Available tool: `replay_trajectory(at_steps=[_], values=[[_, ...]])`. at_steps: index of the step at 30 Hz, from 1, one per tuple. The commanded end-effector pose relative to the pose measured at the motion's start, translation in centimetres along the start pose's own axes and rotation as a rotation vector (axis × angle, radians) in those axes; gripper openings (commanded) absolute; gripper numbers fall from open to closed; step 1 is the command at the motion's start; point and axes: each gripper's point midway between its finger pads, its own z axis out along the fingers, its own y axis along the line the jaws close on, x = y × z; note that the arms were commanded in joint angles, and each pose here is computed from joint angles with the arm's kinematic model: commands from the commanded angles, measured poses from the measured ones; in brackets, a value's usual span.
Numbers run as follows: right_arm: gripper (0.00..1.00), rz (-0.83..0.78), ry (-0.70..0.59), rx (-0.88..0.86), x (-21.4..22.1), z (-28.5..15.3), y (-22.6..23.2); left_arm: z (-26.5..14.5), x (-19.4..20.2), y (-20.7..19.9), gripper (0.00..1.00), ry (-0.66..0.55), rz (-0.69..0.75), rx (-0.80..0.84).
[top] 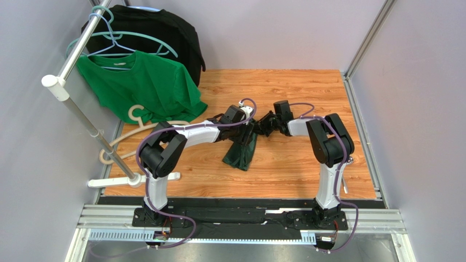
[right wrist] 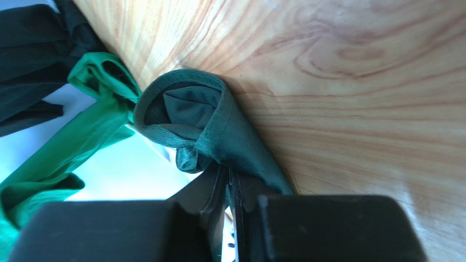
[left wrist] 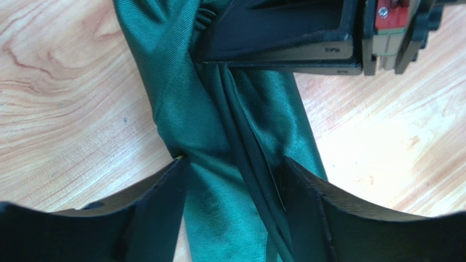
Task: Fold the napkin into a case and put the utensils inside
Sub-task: Grasp the top corner of the smaller rectangle folded napkin from the folded napkin.
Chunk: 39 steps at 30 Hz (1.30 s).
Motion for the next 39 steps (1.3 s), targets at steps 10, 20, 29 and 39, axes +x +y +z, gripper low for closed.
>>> replay_trajectory(at_steps=[10,20,29,39], values=[[0.40,-0.206,0.090,0.167,1.2,-1.9,-1.8,0.5,2.9,0.6,0.39,0.058,-0.092,0.026],[0.64,-0.484,0.138,0.191,1.4,-5.7,0.2,0.3,3.2,-0.1,0.15,0.077,-0.143,0.072],[0.65,-0.624,0.112,0.242,1.1,-8.8,-0.7,0.2,3.3,-2.6,0.01,0.096,-0.223,0.201],[0.61,-0.604,0.155,0.184,3.5,-9.1,-2.3,-0.2,2.8,-5.4,0.00,0.035,-0.424,0.350]])
